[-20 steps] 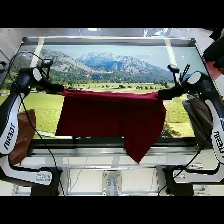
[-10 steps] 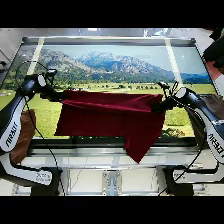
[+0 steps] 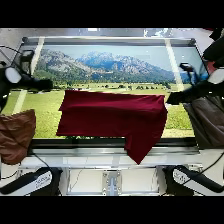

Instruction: Fold the shirts.

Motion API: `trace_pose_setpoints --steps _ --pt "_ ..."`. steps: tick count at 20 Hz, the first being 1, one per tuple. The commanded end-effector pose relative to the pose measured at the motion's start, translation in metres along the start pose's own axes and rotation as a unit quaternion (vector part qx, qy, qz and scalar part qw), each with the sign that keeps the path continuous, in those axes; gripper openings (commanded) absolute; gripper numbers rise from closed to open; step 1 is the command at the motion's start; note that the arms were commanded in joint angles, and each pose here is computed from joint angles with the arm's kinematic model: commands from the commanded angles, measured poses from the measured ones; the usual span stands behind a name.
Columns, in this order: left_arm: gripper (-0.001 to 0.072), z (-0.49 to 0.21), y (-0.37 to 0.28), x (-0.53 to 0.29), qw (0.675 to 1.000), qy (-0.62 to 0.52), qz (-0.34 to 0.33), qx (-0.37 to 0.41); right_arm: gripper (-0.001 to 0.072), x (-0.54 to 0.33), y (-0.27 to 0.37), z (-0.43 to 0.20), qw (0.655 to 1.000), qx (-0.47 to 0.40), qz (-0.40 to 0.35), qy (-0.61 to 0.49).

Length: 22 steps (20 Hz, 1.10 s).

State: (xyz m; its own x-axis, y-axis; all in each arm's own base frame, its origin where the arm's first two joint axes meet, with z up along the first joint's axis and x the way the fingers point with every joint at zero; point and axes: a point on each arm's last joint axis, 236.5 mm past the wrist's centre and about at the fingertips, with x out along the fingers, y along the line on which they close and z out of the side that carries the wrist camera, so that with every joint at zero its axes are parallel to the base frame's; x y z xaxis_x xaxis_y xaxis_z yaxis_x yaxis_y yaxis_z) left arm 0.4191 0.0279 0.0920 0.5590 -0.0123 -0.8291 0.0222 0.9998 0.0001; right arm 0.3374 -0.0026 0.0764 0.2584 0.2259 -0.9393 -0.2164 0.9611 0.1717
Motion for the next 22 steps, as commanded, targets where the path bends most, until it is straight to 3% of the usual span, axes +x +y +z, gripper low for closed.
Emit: trace_pose_setpoints --steps 1,5,8,11,14,19,22 --pt "0.0484 -0.032 0.038 -0.06 0.996 -0.045 0.047 -0.06 0.0532 -0.046 -0.018 -0.039 0.997 0.053 -0.041 -0.033" --pt "0.0485 -0.159 0.037 -0.035 0.969 0.043 0.047 -0.239 0.0531 0.015 0.008 -0.118 0.988 0.14 0.033 0.059" --pt "0.0485 -0.212 -0.01 -0.001 0.93 0.072 -0.035 -0.358 0.053 0.081 0.062 -0.136 0.957 0.234 0.161 0.053" --pt "0.0486 -0.231 -0.034 0.022 0.883 0.089 -0.083 -0.453 0.053 0.117 0.08 -0.187 0.932 0.296 0.177 0.113" --pt "0.0486 -0.236 -0.044 0.034 0.86 0.114 -0.101 -0.486 0.053 0.125 0.09 -0.208 0.924 0.305 0.185 0.138" --pt "0.0485 -0.246 -0.055 0.052 0.828 0.159 -0.116 -0.525 0.053 0.121 0.1 -0.19 0.917 0.314 0.217 0.113" --pt "0.0478 -0.26 -0.048 0.046 0.847 0.172 -0.096 -0.493 0.053 0.117 0.106 -0.193 0.914 0.311 0.23 0.124"
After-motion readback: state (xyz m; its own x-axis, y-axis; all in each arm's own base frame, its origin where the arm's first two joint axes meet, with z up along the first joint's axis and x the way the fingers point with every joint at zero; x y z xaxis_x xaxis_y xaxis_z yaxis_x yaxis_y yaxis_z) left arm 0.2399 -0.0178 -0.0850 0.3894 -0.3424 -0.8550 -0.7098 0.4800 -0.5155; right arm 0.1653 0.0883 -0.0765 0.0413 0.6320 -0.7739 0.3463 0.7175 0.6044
